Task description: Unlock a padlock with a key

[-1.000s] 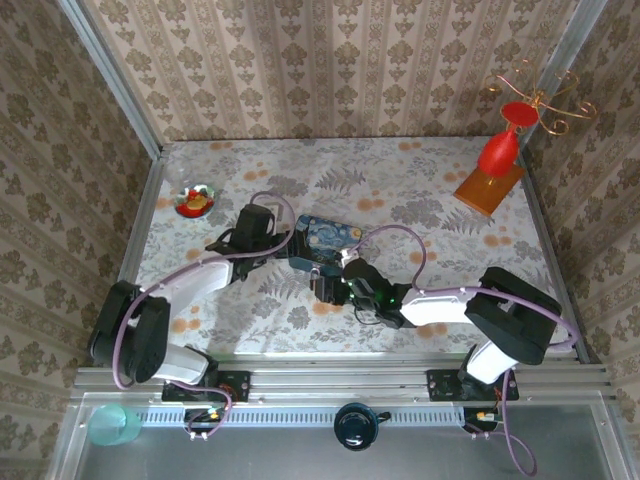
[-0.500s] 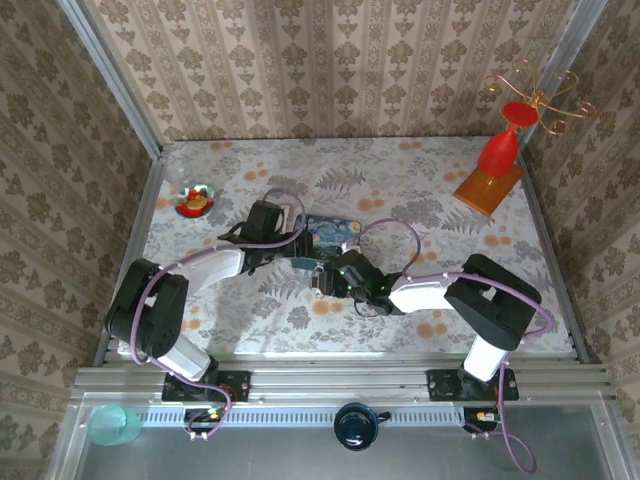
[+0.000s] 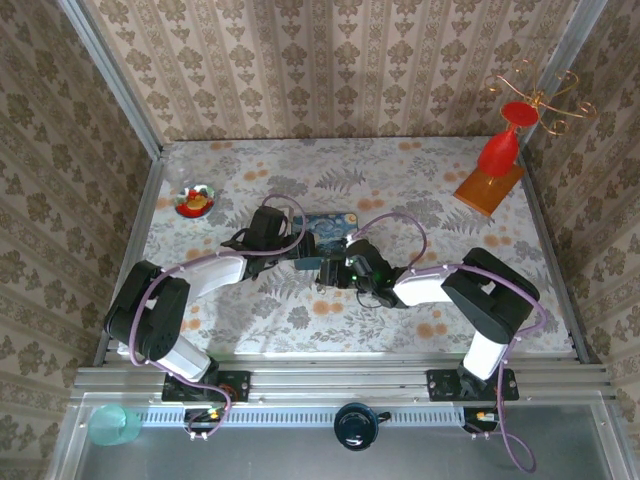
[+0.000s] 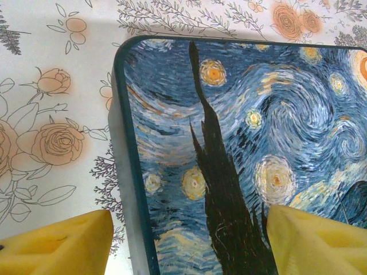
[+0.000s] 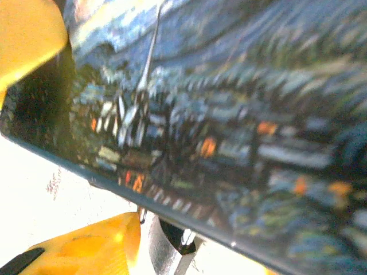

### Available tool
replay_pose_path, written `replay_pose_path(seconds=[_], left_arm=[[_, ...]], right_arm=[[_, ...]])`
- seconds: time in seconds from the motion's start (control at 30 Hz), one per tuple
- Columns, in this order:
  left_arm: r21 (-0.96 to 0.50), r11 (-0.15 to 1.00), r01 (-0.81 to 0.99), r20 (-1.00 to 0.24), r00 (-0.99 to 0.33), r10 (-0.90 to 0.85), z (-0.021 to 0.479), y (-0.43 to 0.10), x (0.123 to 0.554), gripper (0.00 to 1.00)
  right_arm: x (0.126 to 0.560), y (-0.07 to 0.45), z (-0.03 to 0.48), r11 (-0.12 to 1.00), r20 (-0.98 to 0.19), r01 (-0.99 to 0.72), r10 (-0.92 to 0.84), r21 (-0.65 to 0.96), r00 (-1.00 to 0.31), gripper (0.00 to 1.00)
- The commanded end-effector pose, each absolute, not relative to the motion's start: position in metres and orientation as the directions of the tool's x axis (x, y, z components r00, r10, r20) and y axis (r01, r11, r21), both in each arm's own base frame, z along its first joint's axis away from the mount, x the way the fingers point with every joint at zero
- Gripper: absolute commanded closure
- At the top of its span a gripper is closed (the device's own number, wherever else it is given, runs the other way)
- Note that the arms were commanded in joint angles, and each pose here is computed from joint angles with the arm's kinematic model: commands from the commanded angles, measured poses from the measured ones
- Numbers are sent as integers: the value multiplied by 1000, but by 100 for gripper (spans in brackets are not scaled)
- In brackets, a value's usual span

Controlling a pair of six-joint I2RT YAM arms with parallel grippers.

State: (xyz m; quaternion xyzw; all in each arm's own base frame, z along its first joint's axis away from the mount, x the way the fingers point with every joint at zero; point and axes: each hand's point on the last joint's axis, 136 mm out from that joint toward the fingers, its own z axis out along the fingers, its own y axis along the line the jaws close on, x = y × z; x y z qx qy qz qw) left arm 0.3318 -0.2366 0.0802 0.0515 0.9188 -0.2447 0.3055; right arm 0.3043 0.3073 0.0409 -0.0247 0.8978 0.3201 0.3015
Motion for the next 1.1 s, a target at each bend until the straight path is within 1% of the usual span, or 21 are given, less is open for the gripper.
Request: replay_pose_path(seconds=[0.0, 0.1, 0.2, 0.33, 0.6, 0.7, 0.83, 0.9, 1.07], left_arm=[[-328, 928, 177, -483, -876, -3, 42, -213, 305, 29], [-325, 930, 175, -490, -872, -7, 45, -210, 305, 29], [-331, 929, 164, -487, -873, -19, 44, -208, 304, 29], [-340, 928, 150, -483, -875, -35, 41, -207, 302, 29], [-347, 927, 145, -475, -879, -40, 40, -209, 299, 30], [-351, 925, 143, -477, -878, -45, 40, -210, 299, 30], [-346, 927, 141, -476, -878, -44, 38, -211, 298, 31], [-346, 928, 140, -475, -879, -45, 38, -211, 298, 31], [-350, 926, 139, -480, -876, -49, 38, -215, 295, 31]], right_arm=[[295, 311, 28, 800, -542, -231, 136, 554, -829, 52], [292, 309, 19, 818, -537, -209, 140, 536, -832, 53], [292, 309, 11, 830, -518, -179, 147, 528, -843, 57], [293, 303, 9, 847, -515, -146, 166, 511, -841, 65], [291, 304, 10, 847, -512, -127, 186, 515, -838, 71], [291, 297, 8, 856, -512, -93, 214, 508, -832, 77], [291, 292, 12, 849, -498, -55, 256, 526, -828, 90], [291, 290, 14, 837, -483, -21, 295, 547, -825, 94], [295, 280, 18, 795, -431, 85, 412, 601, -803, 97]])
